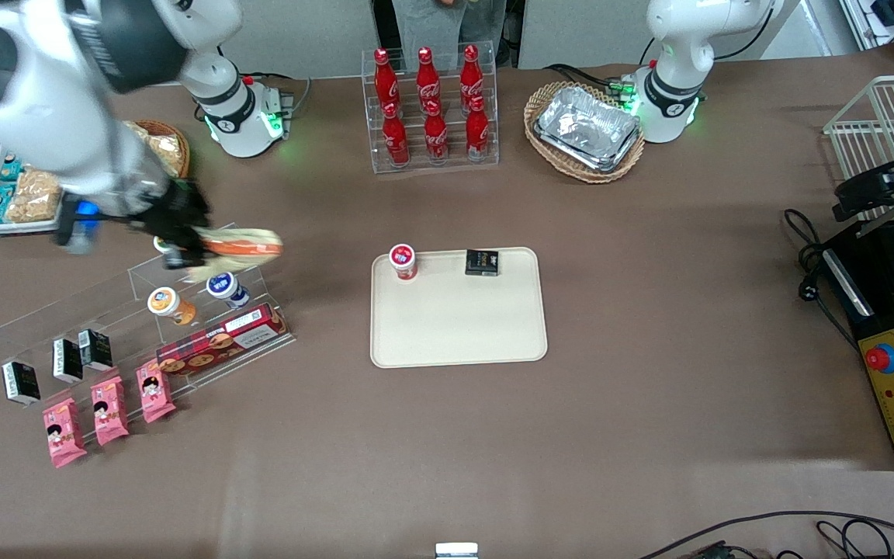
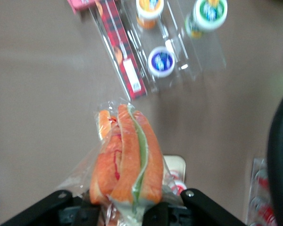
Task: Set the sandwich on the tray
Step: 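Lift the sandwich out of the rack and carry it over the cream tray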
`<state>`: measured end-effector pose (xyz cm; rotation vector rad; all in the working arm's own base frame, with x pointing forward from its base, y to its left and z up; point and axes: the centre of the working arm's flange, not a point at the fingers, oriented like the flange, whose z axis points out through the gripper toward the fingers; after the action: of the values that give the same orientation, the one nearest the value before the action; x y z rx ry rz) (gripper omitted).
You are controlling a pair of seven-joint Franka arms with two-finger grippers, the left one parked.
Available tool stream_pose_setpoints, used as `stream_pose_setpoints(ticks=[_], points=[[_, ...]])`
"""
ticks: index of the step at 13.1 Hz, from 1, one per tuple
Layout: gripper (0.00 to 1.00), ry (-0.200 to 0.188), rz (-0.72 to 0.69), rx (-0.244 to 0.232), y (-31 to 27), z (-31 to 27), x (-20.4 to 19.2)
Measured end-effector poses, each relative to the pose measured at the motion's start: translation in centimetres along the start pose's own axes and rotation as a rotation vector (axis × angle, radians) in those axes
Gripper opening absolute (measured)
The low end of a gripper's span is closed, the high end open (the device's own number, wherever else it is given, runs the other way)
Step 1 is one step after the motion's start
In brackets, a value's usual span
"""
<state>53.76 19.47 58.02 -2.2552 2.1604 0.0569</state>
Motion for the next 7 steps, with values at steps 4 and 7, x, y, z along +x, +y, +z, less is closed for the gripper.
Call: stream_pose_setpoints(ticks=[4, 7], points=[[0.21, -0.018, 0.132, 0.063, -2.5, 5.6, -12.2], [0.21, -0.036, 0.212, 0.120, -3.4, 13.0, -19.2]])
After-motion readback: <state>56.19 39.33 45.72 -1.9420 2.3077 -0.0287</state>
